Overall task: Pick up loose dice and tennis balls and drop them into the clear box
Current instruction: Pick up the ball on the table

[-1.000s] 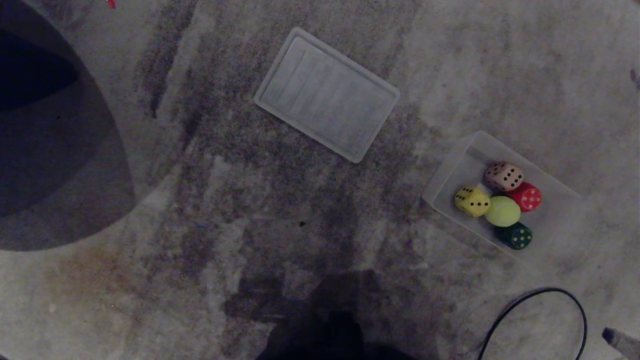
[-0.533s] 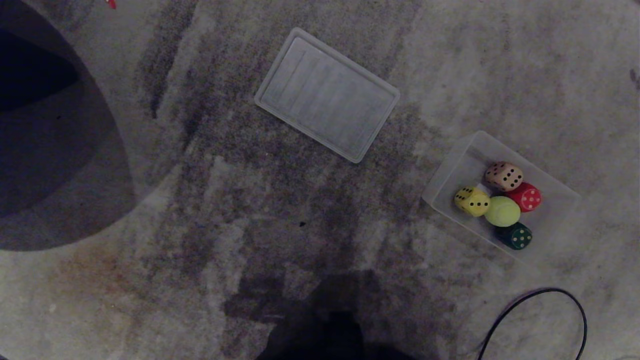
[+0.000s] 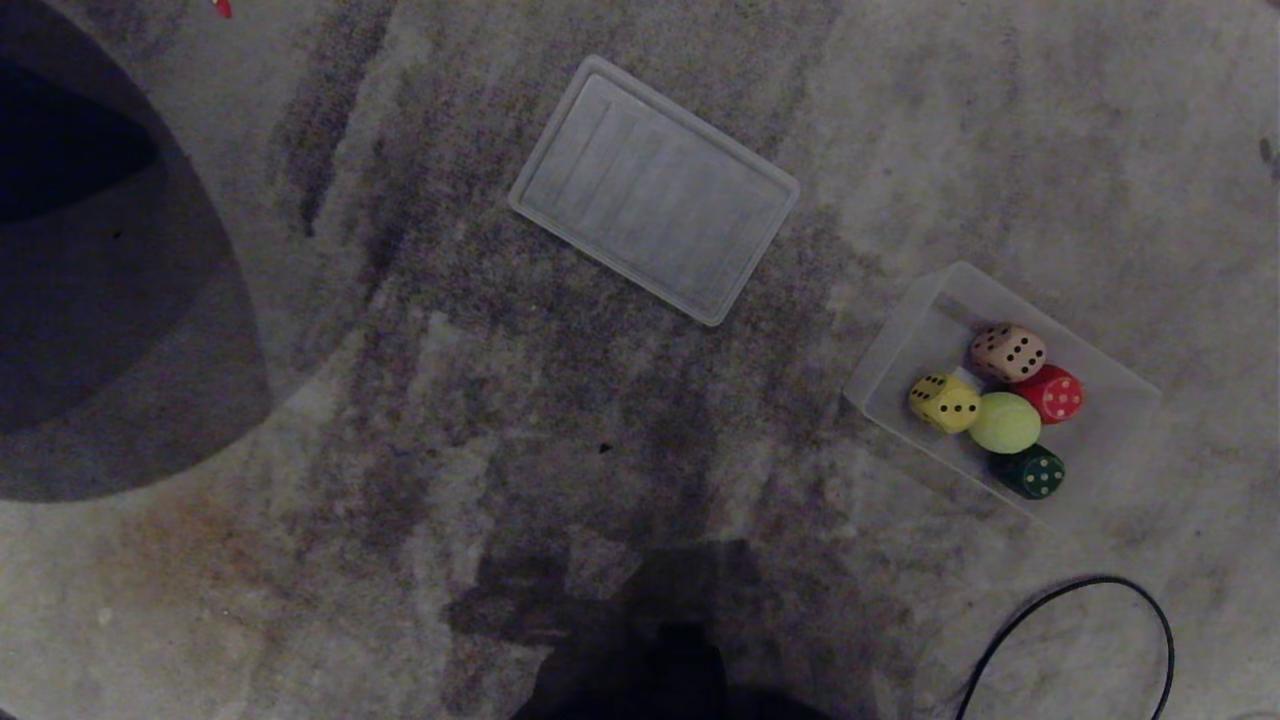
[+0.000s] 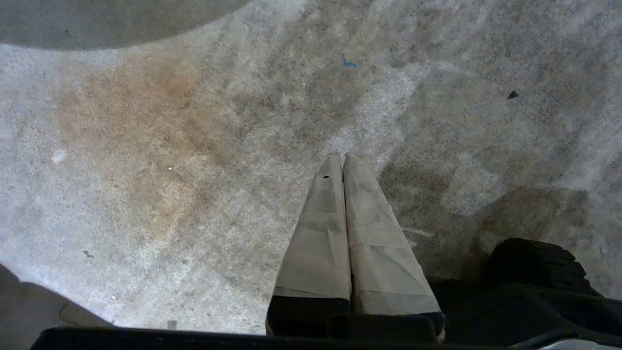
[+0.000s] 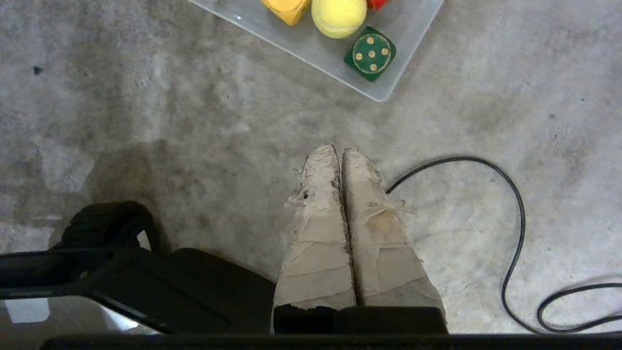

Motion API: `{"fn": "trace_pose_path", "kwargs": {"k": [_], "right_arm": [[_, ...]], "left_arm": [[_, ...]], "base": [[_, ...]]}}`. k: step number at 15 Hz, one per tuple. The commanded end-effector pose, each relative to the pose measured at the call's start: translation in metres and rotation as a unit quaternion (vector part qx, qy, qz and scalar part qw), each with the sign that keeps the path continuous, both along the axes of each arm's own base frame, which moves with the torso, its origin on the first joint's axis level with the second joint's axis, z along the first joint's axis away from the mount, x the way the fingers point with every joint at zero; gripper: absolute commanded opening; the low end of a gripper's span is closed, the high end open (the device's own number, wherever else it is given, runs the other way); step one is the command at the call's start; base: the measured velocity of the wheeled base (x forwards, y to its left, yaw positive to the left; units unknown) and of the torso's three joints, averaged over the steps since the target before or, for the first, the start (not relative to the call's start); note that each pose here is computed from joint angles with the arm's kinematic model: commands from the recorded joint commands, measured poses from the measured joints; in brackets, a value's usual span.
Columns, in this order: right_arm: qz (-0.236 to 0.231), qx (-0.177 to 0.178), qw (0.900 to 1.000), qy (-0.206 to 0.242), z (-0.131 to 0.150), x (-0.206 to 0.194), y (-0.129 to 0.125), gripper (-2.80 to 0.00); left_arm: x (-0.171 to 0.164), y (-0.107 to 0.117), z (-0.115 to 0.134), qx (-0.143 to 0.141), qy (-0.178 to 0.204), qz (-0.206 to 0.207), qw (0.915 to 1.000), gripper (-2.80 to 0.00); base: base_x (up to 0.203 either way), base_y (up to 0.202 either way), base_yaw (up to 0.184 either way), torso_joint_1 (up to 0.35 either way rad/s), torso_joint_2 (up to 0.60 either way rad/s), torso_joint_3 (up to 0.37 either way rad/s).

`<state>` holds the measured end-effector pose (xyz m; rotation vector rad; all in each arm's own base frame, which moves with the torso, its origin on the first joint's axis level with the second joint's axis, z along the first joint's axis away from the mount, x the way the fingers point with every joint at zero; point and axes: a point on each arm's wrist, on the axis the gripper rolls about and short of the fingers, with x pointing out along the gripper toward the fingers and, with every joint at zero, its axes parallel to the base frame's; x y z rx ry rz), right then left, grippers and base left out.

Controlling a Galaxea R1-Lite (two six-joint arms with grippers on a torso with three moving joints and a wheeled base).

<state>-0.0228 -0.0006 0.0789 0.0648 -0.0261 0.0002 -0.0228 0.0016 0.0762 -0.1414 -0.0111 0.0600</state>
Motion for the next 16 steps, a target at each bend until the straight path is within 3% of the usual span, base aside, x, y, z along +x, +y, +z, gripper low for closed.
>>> {"fn": "trace_pose_path", "kwargs": {"k": [1, 16], "right_arm": [[0.000, 0.003, 1.000, 0.004, -0.0027, 0.0007, 0.0000, -2.80], [0.000, 0.003, 1.000, 0.003, -0.0025, 0.0007, 0.0000, -2.80]], "left_arm": [[0.0002, 0.0000, -0.0004, 0.000, 0.001, 0.000, 1.0000, -2.80], [0.0002, 0.0000, -0.0004, -0.001, 0.001, 0.000, 1.0000, -2.80]], "base": [[0.000, 0.000, 0.000, 0.000, 0.00, 0.000], [0.000, 0.000, 0.000, 0.001, 0.00, 0.030]]}}
